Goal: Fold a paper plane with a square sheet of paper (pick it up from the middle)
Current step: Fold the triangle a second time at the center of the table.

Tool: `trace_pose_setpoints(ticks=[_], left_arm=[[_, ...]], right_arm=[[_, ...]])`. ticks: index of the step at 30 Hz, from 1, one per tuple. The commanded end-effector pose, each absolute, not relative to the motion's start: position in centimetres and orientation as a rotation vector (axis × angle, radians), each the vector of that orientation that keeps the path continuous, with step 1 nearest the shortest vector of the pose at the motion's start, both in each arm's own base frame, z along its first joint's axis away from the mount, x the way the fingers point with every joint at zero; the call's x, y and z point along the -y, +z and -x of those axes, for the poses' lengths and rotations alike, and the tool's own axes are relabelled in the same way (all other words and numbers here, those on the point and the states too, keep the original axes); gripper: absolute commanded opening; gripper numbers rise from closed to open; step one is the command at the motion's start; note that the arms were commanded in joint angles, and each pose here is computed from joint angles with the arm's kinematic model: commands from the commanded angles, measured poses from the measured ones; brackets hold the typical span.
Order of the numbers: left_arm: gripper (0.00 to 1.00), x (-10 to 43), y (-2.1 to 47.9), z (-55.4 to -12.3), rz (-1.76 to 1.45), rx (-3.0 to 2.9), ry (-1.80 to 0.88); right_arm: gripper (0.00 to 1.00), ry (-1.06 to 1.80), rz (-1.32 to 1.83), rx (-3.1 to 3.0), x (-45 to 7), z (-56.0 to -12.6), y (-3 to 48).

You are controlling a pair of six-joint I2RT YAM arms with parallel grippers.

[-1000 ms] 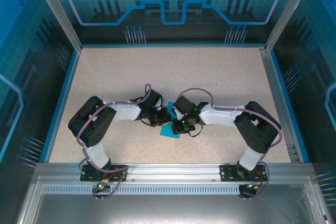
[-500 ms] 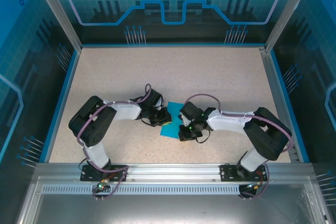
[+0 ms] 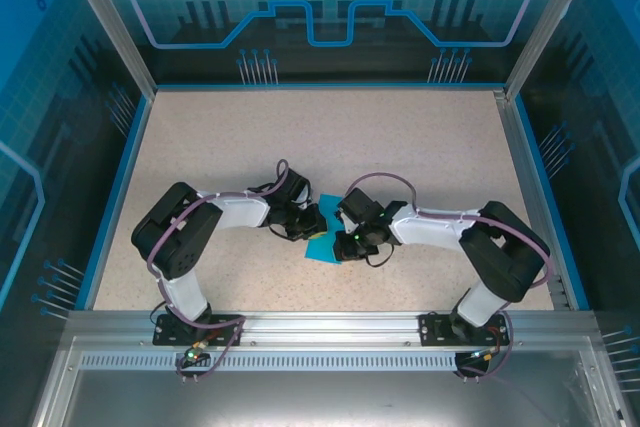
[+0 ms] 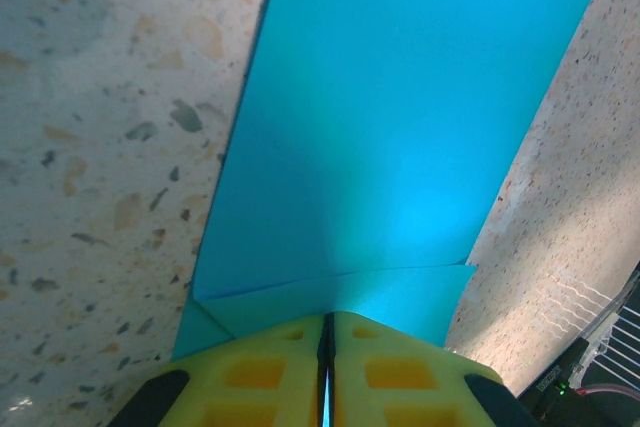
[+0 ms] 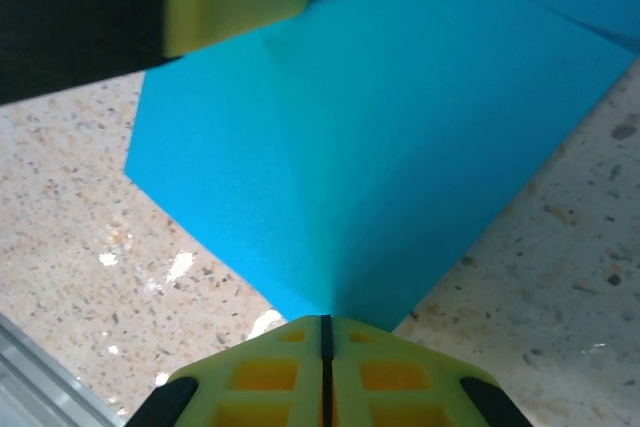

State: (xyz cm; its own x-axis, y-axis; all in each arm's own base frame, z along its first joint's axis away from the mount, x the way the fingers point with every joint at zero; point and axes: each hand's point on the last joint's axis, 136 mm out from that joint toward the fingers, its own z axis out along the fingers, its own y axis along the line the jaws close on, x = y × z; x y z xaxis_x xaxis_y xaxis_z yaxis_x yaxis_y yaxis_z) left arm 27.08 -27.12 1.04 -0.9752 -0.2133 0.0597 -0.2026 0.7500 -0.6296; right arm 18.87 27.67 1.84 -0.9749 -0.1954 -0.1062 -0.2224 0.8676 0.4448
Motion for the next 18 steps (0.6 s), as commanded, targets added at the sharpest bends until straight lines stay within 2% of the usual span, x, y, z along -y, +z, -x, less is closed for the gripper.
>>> trace_pose_setpoints(ticks=[1,5,12,18], left_arm=[[0.12,25.2,-2.1,-25.0,0.426,-3.05,-0.872],[0.12,25.9,-0.9,-25.6,0.315,-3.036,-0.896],[0.13,28.8,3.7,-25.9,0.181,-2.901,-1.143],[0.13,29.4,3.9,-24.3,0.192,-2.889,-1.172]], right_arm=[[0.09,0.67,0.33,-3.021,-27.5,-18.4,0.9],[0.08,0.613,0.311,-3.066,-26.3,-17.5,-0.4],[0.08,0.534,0.273,-3.11,-25.2,-17.1,-1.3],[0.08,0.525,0.267,-3.115,-25.1,-17.0,-1.4]])
